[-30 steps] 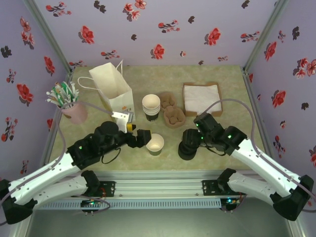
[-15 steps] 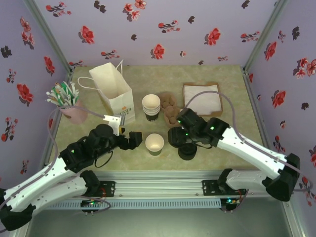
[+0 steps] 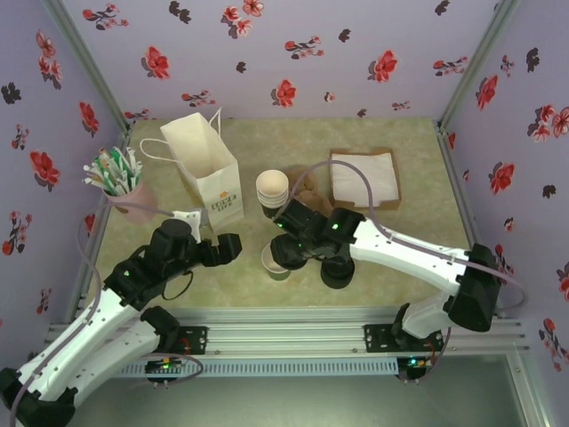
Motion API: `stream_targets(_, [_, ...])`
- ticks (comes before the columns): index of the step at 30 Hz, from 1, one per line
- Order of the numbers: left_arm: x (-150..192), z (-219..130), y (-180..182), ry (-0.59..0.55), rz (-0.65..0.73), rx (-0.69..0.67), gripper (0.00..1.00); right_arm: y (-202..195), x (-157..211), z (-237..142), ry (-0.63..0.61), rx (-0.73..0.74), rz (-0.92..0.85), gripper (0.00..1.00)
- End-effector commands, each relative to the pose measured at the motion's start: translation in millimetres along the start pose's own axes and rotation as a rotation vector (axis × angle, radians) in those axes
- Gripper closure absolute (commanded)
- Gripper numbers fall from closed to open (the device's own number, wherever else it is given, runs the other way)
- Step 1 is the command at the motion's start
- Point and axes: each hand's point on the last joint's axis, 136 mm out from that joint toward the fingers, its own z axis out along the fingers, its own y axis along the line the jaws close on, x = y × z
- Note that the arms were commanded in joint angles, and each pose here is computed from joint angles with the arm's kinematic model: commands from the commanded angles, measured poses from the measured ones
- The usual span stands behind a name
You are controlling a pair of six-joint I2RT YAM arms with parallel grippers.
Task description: Pack the takeout coffee
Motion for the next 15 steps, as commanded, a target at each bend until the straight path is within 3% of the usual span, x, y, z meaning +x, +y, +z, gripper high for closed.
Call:
stream_targets(1, [4.0, -2.6, -2.0, 0.014, -0.029, 0.033, 0.01, 8.3, -8.4, 0.2, -0.027, 0.020, -0.042, 0.30])
stream_targets(15, [4.2, -3.7, 1.8, 0.001, -0.024, 0.031, 0.01, 21.5, -7.7, 18.0, -0.004, 0.046, -0.085, 0.30])
